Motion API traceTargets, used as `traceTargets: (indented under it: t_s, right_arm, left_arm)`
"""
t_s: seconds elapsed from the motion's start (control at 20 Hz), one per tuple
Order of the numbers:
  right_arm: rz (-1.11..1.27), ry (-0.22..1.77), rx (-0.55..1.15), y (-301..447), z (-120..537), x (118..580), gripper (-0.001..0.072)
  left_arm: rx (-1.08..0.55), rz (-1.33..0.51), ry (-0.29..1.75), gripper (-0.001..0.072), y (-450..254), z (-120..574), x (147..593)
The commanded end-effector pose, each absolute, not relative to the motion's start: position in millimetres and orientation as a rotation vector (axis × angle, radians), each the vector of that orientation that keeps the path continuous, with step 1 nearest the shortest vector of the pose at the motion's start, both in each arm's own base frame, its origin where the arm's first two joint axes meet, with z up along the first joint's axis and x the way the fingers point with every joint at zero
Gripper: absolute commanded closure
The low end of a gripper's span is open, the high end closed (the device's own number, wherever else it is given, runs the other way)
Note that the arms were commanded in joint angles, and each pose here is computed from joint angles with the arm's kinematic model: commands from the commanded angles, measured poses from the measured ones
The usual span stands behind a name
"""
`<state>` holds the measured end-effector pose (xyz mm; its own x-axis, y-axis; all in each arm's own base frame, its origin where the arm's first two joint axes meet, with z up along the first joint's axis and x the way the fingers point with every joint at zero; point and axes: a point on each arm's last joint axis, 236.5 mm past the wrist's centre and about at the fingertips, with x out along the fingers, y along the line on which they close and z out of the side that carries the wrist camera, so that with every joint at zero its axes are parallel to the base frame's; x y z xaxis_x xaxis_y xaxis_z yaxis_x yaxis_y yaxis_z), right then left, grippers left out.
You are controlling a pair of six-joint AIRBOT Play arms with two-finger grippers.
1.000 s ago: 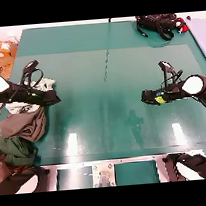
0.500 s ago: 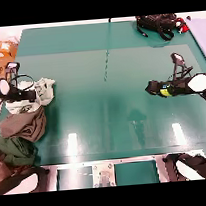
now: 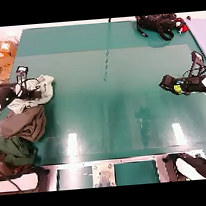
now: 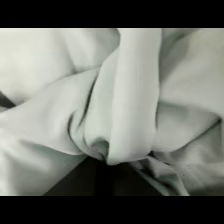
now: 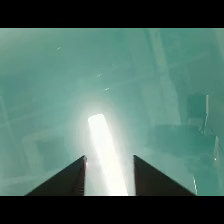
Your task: Fold the shirts.
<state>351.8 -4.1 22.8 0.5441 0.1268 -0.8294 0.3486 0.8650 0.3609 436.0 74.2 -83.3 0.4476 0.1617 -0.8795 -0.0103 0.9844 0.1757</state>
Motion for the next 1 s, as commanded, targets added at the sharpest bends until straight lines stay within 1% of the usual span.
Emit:
traceTargets:
  t_s: [0.0,0.05,0.1,0.15,0.2,0.3,0.45,0.55,0.65,0.8,0.9,0.95]
  right_arm:
    - [-0.166,1.007,0.547,-14.1,21.0,348.5,0.0454]
    - [-0.173,1.022,0.552,-16.1,19.2,345.0,0.0455]
    - [-0.18,1.036,0.554,-19.3,17.5,341.4,0.0494]
    - [-0.191,1.047,0.561,-22.9,16.3,338.3,0.0553]
    - [-0.203,1.057,0.57,-27.2,15.2,335.3,0.0569]
    - [-0.215,1.067,0.567,-35.5,13.6,331.1,0.0569]
    - [-0.235,1.064,0.568,-47.2,13.0,328.6,0.0571]
    - [-0.247,1.06,0.573,-52.8,13.0,327.6,0.0571]
    - [-0.259,1.056,0.581,-57.0,13.1,327.0,0.0572]
    - [-0.258,1.06,0.581,-56.4,12.7,326.4,0.0572]
    - [-0.253,1.072,0.588,-54.0,11.7,324.2,0.0559]
    - [-0.251,1.082,0.59,-52.6,10.8,322.4,0.0508]
  left_arm:
    - [0.177,0.046,1.142,0.0684,66.7,-64.5,441.3]
    - [0.157,0.01,1.125,0.0684,55.7,-43.9,449.9]
    - [0.146,-0.036,1.089,0.0685,40.4,-16.9,459.9]
    - [0.151,-0.09,1.034,0.0685,19.7,16.2,470.5]
    - [0.169,-0.139,0.969,0.0685,-4.5,51.1,479.8]
    - [0.191,-0.246,0.862,0.0685,-61.4,109.2,487.3]
    - [0.143,-0.487,0.777,0.0684,-168.6,158.5,469.4]
    - [0.1,-0.647,0.766,0.0684,-235.7,168.1,442.2]
    - [0.108,-0.763,0.8,0.0684,-284.6,159.3,413.6]
    - [0.155,-0.879,0.936,0.0683,-330.9,113.7,376.8]
    - [0.15,-0.935,1.042,0.0675,-349.5,83.2,358.1]
    - [0.138,-0.946,1.069,0.0386,-353.4,75.7,354.9]
